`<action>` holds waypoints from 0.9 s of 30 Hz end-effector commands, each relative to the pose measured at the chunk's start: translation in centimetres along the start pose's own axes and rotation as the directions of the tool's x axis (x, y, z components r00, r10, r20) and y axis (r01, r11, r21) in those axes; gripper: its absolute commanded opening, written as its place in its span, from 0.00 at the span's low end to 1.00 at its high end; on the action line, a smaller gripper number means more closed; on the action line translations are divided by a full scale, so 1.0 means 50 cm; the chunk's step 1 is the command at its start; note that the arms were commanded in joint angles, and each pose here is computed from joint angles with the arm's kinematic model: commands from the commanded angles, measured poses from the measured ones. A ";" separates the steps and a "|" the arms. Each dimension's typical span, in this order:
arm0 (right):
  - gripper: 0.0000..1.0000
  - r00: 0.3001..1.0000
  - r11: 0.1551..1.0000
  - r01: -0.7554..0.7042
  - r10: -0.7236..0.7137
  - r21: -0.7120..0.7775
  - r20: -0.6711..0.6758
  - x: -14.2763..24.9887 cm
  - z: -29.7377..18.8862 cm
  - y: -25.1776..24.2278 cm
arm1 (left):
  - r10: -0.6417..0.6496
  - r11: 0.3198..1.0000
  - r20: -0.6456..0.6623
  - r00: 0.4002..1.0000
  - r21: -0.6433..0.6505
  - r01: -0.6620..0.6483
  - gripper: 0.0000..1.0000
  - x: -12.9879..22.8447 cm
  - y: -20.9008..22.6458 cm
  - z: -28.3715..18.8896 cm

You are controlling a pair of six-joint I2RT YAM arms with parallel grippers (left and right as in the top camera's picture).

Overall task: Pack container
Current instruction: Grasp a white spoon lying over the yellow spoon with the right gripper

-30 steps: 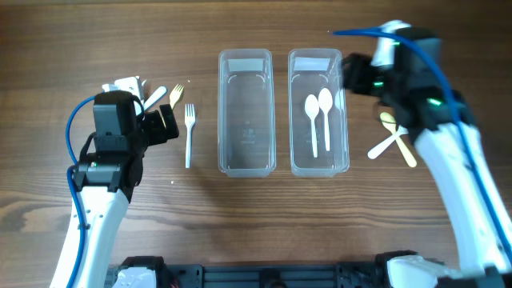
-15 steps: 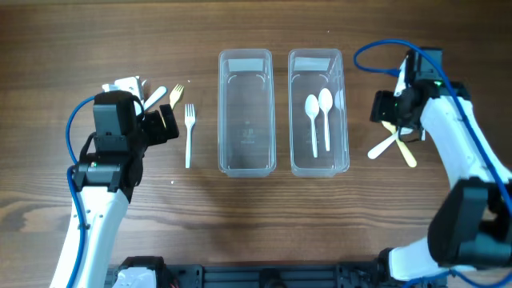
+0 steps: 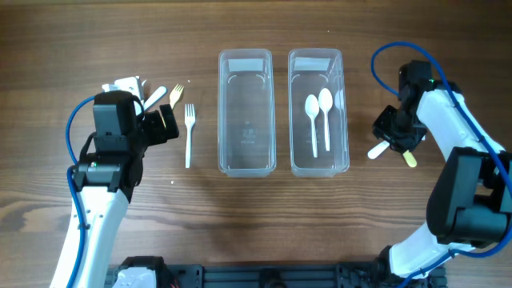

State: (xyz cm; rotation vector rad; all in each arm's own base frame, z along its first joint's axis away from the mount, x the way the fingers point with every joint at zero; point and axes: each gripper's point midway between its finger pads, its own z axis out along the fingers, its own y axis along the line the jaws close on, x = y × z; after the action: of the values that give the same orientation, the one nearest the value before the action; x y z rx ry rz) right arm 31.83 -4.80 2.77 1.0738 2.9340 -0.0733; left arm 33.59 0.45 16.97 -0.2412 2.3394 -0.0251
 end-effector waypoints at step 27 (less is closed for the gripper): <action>0.36 0.996 0.995 -0.082 0.080 0.048 0.047 -0.011 0.083 -0.016 | 0.016 1.000 0.021 1.000 -0.012 -0.015 1.00 -0.020 0.005 -0.005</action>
State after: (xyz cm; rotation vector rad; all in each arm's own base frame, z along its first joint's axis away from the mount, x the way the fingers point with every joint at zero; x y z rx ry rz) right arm 32.60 -5.62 0.45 1.1410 2.8286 -0.1074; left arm 33.59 0.45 16.97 -0.2412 2.3394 -0.0251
